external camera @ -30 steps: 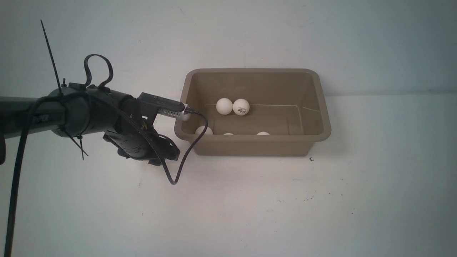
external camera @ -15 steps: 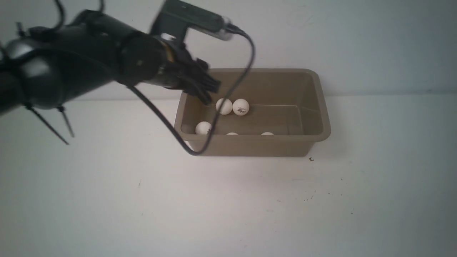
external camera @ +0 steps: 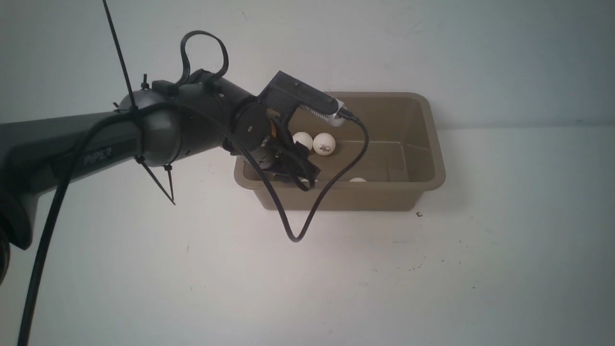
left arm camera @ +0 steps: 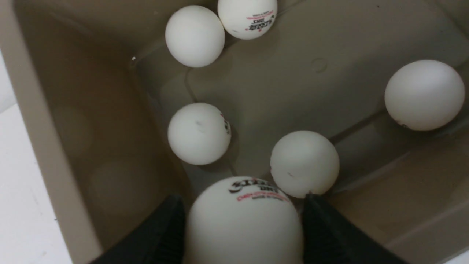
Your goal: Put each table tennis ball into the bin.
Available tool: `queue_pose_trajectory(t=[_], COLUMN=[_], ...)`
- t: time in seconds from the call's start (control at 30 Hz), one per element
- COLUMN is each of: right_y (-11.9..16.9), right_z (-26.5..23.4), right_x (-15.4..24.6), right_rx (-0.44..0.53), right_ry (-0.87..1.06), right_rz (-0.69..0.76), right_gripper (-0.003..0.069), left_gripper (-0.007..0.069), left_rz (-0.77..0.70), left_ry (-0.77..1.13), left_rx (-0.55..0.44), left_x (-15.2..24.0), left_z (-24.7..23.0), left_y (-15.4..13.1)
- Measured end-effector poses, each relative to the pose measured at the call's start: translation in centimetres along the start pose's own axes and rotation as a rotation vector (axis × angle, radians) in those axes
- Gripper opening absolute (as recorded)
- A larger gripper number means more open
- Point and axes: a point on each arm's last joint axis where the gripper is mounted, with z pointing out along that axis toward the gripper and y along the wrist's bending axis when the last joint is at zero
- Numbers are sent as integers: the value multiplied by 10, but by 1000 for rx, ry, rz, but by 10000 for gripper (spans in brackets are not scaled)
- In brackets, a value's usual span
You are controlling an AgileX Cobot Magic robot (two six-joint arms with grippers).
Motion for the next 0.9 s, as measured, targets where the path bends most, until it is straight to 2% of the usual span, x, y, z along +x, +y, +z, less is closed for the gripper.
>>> queue_pose_trajectory(t=[0.07,0.13,0.2,0.3,0.37,0.4,0.43,0.5,0.53,0.57,0.6,0.63,0.7,0.8,0.9], right_y=[0,0,0,0,-2,-2,-4,-6,-8,-10,-10,-11,-14,-18,-21], right_z=[0,0,0,0,0,0,0,0,0,-1,-1,-1,-1,-2,-3], right_x=[1,1,1,1,1,1,1,1,0,0,0,0,-1,-3,-2], right_rx=[1,1,1,5,21,23,43,66,91,106,106,126,151,201,227], right_ry=[10,13,13,13,11,12,10,8,6,5,5,4,1,-21,-107], right_rz=[0,0,0,-2,-13,-14,-33,-57,-84,-103,-104,-125,-148,-188,-227], right_gripper=[-11,-11,-11,-11,-11,-11,-11,-11,-11,-11,-11,-11,-11,-11,-11], left_gripper=[515,567,580,503,362,362,217,87,36,20,17,3,-4,-4,-4], left_rz=[-14,-21,-22,-12,-4,-3,-9,-11,-14,-12,-10,-6,5,24,-47], left_ry=[-2,-2,-6,-37,-129,-128,-237,-355,-445,-498,-492,-551,-583,-594,-616], left_rx=[7,8,7,0,-13,-14,-28,-45,-59,-71,-72,-88,-107,-151,-188], left_x=[-1,-1,-4,-12,-27,-27,-39,-44,-40,-32,-31,-16,7,56,122], left_z=[0,-1,-3,-23,-62,-62,-113,-172,-217,-245,-243,-276,-300,-322,-336], left_y=[-1,-1,0,1,5,5,11,16,20,22,22,24,25,25,26])
